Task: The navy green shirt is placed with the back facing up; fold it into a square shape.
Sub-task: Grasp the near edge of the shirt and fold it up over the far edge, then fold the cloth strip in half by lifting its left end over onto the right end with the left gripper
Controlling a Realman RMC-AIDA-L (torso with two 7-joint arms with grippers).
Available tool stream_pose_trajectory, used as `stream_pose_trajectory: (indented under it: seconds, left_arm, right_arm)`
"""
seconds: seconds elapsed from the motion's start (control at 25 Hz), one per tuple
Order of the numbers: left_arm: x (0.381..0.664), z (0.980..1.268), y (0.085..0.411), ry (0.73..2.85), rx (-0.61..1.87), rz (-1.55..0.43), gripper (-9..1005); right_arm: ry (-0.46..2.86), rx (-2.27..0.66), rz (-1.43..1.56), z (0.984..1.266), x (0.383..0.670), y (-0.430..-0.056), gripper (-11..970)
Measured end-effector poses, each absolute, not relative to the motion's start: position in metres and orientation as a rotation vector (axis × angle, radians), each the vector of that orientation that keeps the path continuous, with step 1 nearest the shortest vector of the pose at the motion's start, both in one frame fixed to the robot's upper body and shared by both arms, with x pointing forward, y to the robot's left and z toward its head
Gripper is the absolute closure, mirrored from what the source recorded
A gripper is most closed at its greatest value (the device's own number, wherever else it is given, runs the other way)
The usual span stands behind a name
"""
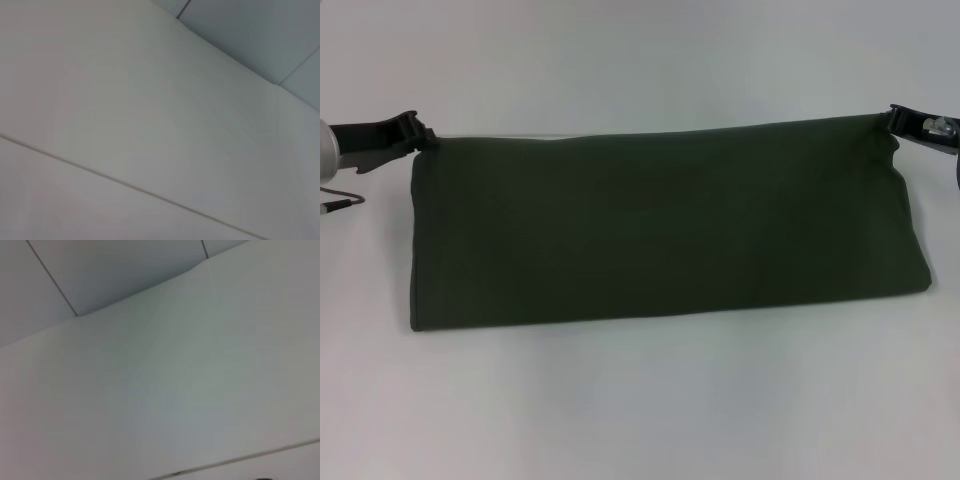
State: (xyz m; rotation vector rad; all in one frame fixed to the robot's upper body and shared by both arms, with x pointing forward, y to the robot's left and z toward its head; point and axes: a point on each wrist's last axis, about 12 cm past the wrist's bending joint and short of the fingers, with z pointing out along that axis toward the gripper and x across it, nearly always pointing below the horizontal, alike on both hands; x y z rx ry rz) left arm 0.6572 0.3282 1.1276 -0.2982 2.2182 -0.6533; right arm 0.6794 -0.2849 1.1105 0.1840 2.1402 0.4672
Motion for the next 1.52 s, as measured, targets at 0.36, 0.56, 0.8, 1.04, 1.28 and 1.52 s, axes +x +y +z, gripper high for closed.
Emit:
stream_pose_trajectory:
  seconds: [0.36, 0.56, 0.8, 1.04, 1.28, 1.52]
  left_arm:
    - [0.658, 1.127, 0.327, 2.206, -0.308, -0.639, 995]
    - [0.659, 1.127, 0.326, 2.195, -0.316, -0.638, 992]
    - [0.658, 1.126, 0.324, 2.192, -0.303, -0.633, 987]
    - [0.66, 1.125, 0.314, 2.224, -0.265, -0.656, 983]
    - [0.642, 1.126, 0.328, 2.15, -0.35, -0.771, 768]
    - [0.586, 1.12, 0.345, 2.056, -0.36, -1.134, 487]
  right_arm:
    - [2.12, 0.157, 0.459, 1.121, 0.688, -0.28, 844]
    - [2.11, 0.145, 0.45, 1.125, 0.691, -0.277, 838]
    - [2.114, 0.145, 0.45, 1.125, 0.692, -0.277, 832]
    - [2.145, 0.091, 0.39, 1.128, 0.694, -0.284, 825]
    - [2.136, 0.122, 0.414, 1.151, 0.692, -0.325, 736]
    - [2.169, 0.183, 0.647, 1.144, 0.642, -0.364, 557]
